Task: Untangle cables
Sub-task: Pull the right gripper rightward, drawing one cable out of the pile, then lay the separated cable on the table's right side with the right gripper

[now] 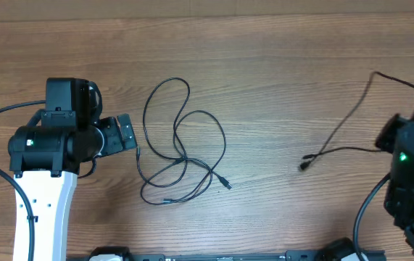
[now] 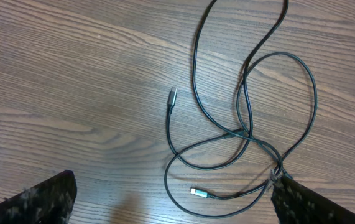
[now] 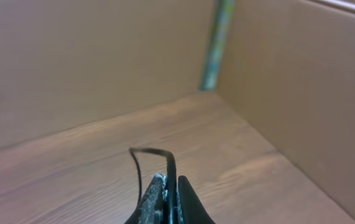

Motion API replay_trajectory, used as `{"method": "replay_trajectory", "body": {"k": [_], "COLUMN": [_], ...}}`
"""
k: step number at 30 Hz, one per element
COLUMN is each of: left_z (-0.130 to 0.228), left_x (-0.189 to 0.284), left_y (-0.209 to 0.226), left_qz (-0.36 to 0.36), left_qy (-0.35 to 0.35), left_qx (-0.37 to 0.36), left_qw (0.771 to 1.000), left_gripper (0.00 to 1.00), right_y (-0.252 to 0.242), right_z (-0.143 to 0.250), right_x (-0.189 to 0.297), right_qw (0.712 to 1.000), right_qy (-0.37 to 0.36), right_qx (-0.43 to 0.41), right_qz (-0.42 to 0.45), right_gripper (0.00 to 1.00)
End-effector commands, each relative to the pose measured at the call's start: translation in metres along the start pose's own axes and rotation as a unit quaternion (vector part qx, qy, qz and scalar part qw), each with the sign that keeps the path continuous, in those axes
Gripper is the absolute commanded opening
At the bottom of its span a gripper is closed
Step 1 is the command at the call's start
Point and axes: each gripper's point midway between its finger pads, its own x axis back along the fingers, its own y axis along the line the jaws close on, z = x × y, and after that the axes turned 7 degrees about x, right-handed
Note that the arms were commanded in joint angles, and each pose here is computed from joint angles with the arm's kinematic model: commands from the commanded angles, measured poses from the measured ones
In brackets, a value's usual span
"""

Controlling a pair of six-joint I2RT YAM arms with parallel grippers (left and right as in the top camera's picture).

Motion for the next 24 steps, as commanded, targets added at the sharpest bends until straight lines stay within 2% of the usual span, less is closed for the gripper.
{"method": "replay_trajectory", "body": {"k": [1,13,21,24], "left_z": [-0.001,-0.001,-0.001,-0.001], "left_x": [-0.001,-0.001,-0.001,-0.001], "left_y": [0.0,0.0,0.0,0.0], "left_qz": [0.0,0.0,0.0,0.0], "left_qy": [0.001,0.001,0.001,0.001], "left_qx": [-0.007,-0.007,-0.007,-0.007], "left_qw": [1.0,1.0,1.0,1.0], "left_gripper": [1.0,1.0,1.0,1.0], "right_y": [-0.031,-0.101,-0.115,-0.128], "right_z": [-0.005,0.012,0.041,0.057], "right_x": [-0.001,-0.015,-0.055,-0.071], "right_qw": [0.998,0.966,0.95,0.93], "right_qy": [-0.005,0.017,0.069,0.089], "right_qx": [-0.036,-0.13,-0.135,-0.167], "right_qz": [0.06,0.221,0.273,0.314], "right_gripper": [0.04,0.04,0.04,0.04]}}
